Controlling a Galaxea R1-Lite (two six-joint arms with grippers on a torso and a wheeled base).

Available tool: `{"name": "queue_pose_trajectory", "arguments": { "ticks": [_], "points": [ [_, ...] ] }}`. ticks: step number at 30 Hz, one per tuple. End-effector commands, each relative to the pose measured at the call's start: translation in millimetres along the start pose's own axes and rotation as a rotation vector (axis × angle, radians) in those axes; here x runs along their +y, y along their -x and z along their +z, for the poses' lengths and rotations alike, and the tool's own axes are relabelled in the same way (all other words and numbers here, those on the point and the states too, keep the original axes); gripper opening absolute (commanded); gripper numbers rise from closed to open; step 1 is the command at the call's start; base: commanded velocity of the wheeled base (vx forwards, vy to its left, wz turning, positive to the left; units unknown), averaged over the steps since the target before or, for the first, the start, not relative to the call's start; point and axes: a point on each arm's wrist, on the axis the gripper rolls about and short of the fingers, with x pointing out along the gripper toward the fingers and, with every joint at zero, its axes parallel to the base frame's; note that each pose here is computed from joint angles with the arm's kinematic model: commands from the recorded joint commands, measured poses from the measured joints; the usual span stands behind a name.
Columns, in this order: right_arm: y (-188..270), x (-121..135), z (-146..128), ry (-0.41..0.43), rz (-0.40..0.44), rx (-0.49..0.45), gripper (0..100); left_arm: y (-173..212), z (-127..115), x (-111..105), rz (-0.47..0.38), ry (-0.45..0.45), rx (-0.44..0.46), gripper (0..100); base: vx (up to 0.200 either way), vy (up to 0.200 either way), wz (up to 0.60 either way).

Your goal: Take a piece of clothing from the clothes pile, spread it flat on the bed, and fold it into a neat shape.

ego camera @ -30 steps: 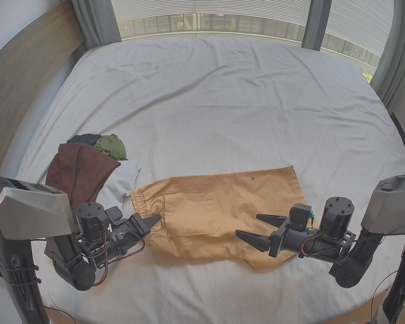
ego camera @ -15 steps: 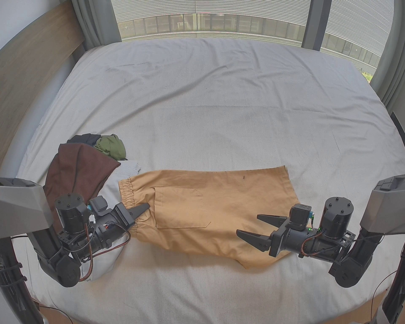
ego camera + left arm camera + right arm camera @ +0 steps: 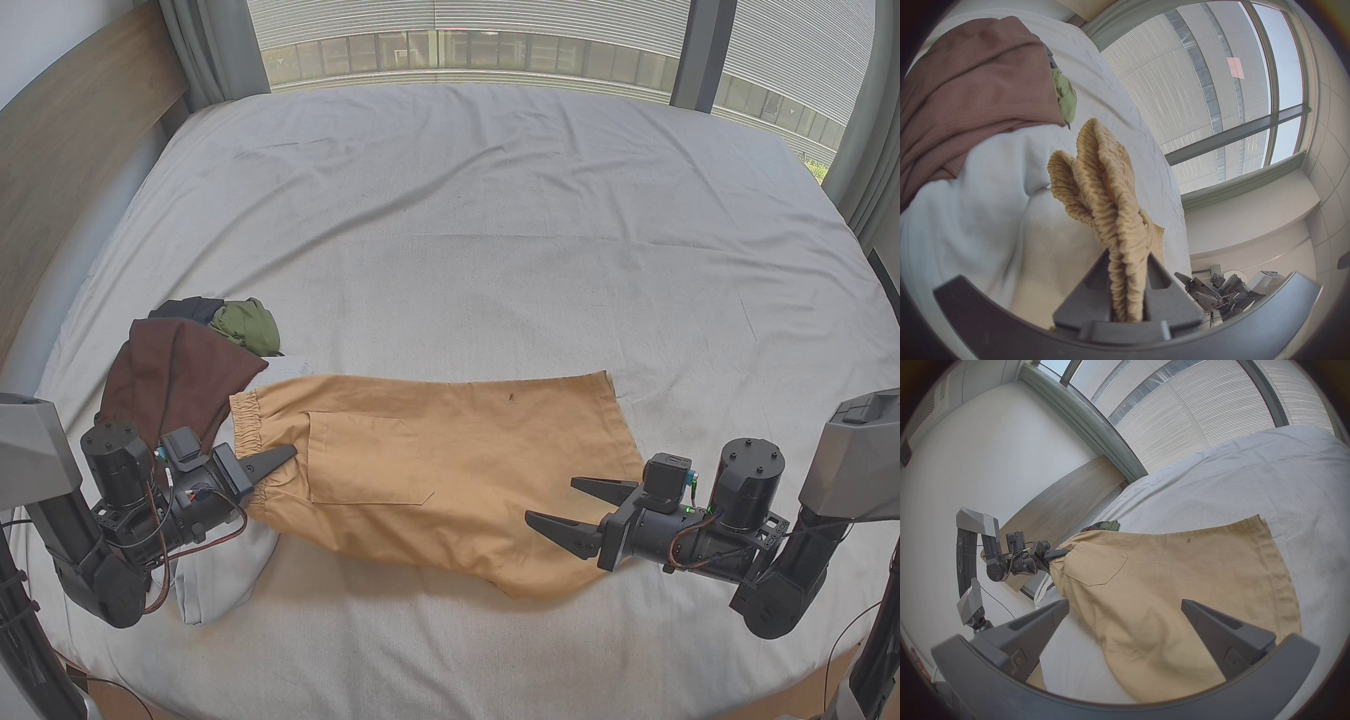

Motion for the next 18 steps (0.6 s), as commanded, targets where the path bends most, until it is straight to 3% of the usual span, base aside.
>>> {"name": "queue_pose_trajectory", "arguments": {
  "ticks": [1,8,18],
  "points": [
    [-0.2,0.0,-0.4,0.0,0.001,0.001,100,4.4,4.6,-0.6,0.0,-0.004,-0.018,0,0.0,0.0,0.0],
    [-0.4,0.0,-0.1,0.0,0.001,0.0,100,24.3,18.8,1.8,-0.037,-0.003,-0.015,0,0.0,0.0,0.0],
    [-1.4,1.8,0.5,0.003,0.008,-0.003,100,16.1,5.5,-8.9,-0.072,-0.015,0.038,0,0.0,0.0,0.0]
  ]
}}
